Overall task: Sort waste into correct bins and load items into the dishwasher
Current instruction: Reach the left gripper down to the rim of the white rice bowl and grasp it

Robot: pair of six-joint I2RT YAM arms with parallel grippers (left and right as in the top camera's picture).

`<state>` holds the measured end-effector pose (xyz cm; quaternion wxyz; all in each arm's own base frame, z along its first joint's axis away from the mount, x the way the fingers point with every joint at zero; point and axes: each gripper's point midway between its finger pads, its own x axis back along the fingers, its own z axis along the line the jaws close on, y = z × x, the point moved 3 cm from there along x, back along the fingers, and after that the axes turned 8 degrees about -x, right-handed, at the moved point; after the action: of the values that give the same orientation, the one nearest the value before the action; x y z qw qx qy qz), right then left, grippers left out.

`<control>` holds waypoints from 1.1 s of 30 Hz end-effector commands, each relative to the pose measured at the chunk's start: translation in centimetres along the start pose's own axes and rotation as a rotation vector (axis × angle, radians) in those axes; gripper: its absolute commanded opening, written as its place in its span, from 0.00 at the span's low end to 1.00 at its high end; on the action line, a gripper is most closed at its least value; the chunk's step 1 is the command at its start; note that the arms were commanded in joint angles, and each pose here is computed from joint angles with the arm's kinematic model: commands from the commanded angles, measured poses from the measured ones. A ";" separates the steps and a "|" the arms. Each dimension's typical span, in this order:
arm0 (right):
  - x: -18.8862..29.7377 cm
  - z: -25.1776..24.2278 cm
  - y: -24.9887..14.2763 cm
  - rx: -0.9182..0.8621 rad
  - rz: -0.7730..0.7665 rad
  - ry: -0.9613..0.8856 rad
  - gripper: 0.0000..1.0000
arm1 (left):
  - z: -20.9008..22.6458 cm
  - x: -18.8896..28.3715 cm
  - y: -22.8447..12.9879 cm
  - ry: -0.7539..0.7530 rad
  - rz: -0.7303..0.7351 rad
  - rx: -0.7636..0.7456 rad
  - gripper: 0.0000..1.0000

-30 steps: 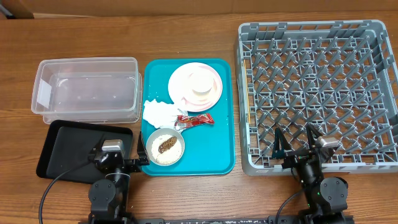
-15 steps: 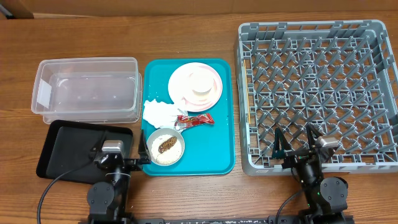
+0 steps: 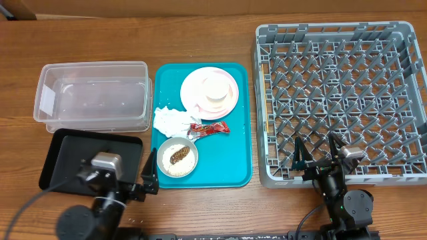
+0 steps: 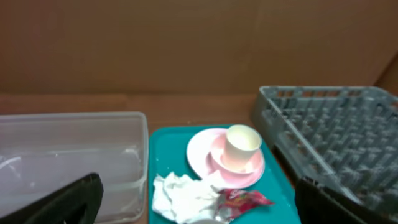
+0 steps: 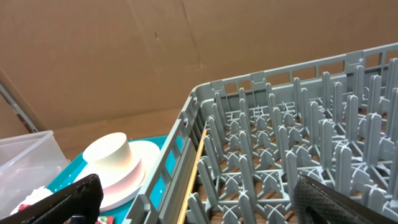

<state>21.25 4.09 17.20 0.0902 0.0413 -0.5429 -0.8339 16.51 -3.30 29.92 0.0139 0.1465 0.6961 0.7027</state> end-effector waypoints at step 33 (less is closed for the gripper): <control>0.0 -0.1 -0.2 -0.001 -0.005 -0.001 1.00 | -6.8 -10.2 -6.8 0.077 1.250 0.164 0.04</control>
<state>21.25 4.09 17.20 0.0904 0.0414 -0.5429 -0.8339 23.90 -11.49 22.24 -0.4117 0.5382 0.5329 0.5068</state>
